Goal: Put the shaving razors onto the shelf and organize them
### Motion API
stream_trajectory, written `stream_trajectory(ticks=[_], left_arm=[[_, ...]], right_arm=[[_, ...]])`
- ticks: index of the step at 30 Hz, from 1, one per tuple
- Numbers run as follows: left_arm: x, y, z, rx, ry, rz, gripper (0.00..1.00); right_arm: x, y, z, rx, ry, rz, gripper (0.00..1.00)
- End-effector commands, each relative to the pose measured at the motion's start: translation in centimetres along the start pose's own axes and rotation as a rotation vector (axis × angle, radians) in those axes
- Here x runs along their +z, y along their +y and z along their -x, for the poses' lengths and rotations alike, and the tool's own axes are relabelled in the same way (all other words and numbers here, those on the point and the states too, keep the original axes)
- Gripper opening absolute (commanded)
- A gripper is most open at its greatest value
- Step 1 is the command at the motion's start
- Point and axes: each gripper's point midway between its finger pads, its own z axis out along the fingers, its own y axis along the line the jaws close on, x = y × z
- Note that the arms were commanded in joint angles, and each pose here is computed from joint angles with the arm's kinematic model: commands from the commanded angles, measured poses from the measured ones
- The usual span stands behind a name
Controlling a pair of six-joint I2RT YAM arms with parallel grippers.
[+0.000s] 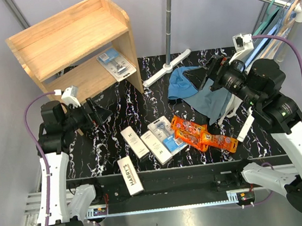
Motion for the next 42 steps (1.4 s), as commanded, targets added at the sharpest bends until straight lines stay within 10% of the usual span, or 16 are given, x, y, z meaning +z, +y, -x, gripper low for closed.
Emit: stream_trajectory(ticks=[1, 20, 42], left_arm=[[-0.4, -1.5, 0.7, -0.022, -0.020, -0.055, 0.99], [1.2, -0.1, -2.5, -0.129, 0.093, -0.067, 0.99], [2.9, 0.4, -4.4, -0.093, 0.210, 0.072, 0.99]], right_arm=[[0.7, -1.2, 0.3, 0.108, -0.027, -0.085, 1.00], [2.0, -2.5, -5.3, 0.123, 0.198, -0.100, 1.00], [6.9, -7.2, -22.2, 0.125, 0.686, -0.182, 1.00]])
